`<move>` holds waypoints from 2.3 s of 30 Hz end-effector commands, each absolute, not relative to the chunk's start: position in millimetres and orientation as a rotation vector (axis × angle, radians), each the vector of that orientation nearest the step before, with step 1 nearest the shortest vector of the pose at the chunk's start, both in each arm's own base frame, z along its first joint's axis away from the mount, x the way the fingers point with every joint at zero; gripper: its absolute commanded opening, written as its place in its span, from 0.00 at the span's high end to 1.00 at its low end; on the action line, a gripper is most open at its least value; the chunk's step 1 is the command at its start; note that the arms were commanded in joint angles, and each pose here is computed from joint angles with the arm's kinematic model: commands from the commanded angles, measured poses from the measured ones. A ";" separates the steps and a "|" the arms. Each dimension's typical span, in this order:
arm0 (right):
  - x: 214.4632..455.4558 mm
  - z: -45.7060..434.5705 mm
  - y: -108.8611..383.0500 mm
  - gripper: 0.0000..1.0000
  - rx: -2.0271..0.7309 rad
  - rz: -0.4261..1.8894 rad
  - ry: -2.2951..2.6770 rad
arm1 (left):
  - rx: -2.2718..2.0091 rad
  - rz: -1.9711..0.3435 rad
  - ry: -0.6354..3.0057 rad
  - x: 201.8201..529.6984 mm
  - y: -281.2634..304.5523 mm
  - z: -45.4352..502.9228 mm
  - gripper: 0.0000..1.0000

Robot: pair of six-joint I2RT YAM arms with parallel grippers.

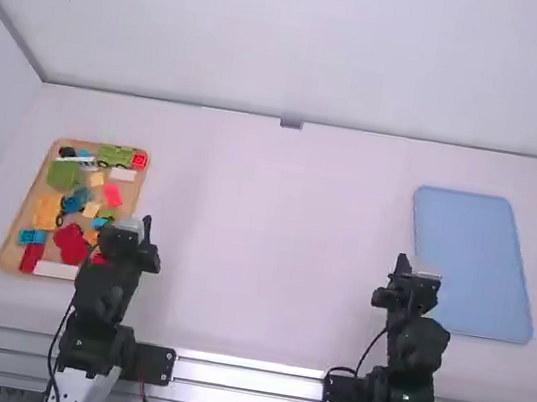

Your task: Assemble lego blocks to make yellow taxi

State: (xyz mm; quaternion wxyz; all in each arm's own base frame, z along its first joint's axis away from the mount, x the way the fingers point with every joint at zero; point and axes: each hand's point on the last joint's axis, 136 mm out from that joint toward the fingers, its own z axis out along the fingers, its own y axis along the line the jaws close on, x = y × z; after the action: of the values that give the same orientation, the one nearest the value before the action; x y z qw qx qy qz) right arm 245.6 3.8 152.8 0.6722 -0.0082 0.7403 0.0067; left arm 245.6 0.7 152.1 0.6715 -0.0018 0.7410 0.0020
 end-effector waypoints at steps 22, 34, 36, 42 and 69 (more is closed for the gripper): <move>249.2 192.8 5.3 0.83 -0.061 -0.005 1.744 | 0.021 0.071 1.734 247.1 5.5 181.5 0.83; 283.1 242.8 7.5 0.61 -0.121 -0.023 1.835 | -0.085 0.184 1.826 261.9 27.6 217.2 0.61; 289.7 249.3 7.5 0.57 -0.129 -0.026 1.849 | -0.082 0.205 1.842 264.9 29.7 222.0 0.57; 318.2 269.3 9.1 0.45 -0.165 -0.034 1.902 | -0.116 0.270 1.911 275.9 42.8 238.3 0.45; 444.2 304.8 28.5 0.05 -0.318 -0.028 1.980 | -0.353 0.269 2.939 236.1 235.9 195.7 0.05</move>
State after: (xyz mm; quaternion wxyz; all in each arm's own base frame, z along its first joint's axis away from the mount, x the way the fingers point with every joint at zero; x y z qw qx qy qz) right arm 439.0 25.4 290.0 0.5257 -0.1265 0.8411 -0.0116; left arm 236.9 227.2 201.3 0.0983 -0.1524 0.9787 0.0963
